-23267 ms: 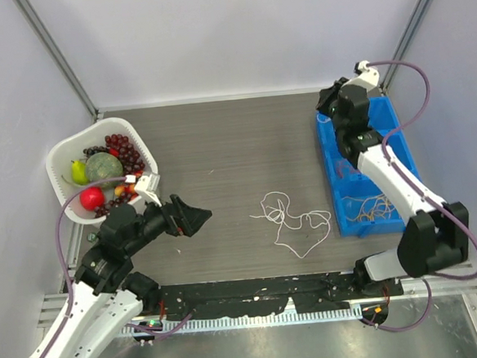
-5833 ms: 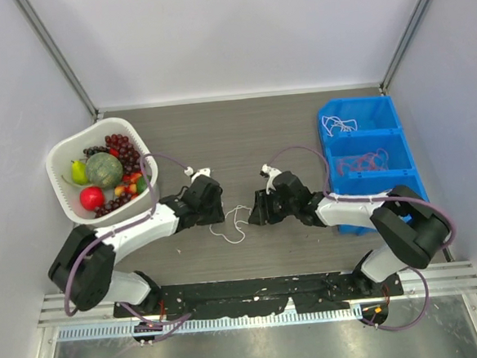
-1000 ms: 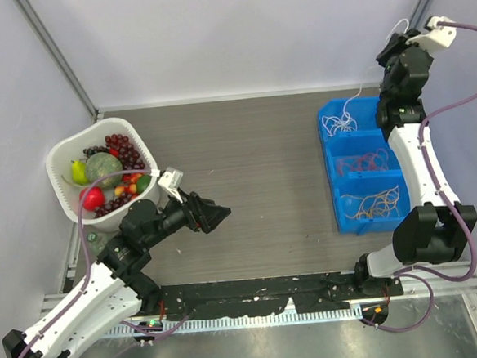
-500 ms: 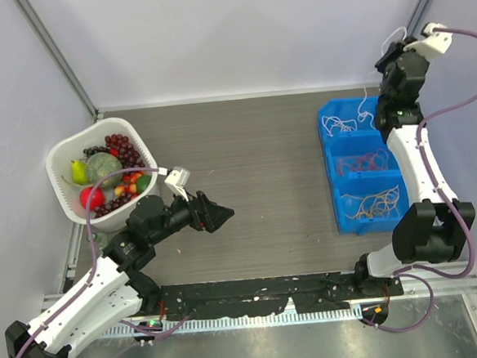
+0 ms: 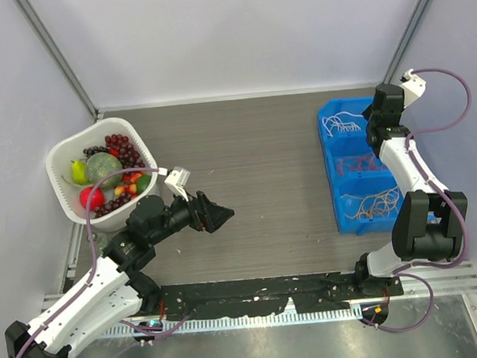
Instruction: Untangle the cables
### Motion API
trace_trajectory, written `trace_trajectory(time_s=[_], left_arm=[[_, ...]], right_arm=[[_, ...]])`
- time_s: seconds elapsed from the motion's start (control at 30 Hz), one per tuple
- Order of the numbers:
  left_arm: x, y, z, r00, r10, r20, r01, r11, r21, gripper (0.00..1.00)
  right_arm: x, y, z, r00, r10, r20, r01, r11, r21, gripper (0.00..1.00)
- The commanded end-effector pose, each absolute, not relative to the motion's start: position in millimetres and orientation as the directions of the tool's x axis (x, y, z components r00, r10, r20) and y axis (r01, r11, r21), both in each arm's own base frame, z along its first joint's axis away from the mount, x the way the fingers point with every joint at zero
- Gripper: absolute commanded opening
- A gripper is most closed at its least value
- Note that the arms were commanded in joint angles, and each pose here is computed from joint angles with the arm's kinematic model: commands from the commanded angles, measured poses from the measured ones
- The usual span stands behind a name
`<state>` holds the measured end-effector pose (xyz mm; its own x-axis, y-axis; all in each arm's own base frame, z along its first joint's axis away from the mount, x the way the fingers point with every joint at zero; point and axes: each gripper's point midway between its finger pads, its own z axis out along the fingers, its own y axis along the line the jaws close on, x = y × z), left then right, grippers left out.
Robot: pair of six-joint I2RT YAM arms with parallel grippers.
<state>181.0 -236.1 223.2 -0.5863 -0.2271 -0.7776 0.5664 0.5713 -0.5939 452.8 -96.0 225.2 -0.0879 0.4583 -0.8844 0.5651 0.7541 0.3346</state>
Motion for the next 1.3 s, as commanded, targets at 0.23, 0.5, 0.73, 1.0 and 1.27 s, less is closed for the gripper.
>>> trace_trajectory(time_s=[0.23,0.5,0.73,1.0,1.27], left_arm=[[176.7,-231.1,228.5,-0.584,-0.254,-0.771,0.56,0.562,-0.609,0.81],[174.8,-225.9,232.3,-0.57,-0.257,-0.781,0.561,0.573,-0.598,0.81],[179.0,-227.7,233.0,-0.561,-0.262,-0.785,0.563,0.574,-0.595,0.81],[181.6,-230.1,246.9,-0.547,-0.275,-0.791,0.574,0.565,-0.593,0.81],[167.0,-205.9,296.3,-0.41,-0.416,-0.811,0.628,0.516,-0.582,0.85]], right_arm=[[479.5,-122.8,225.9,-0.078,0.497,-0.864,0.634,0.694,0.342,0.07],[492.5,-115.7,224.3,-0.215,0.537,-0.816,0.625,0.717,0.307,0.55],[468.5,-62.3,249.7,-0.244,0.511,-0.824,0.496,0.796,0.347,0.55],[410.2,128.2,257.1,-0.362,0.313,-0.878,-0.071,0.93,0.361,0.61],[310.6,136.6,295.7,-0.213,0.322,-0.922,-0.294,0.879,0.375,0.63]])
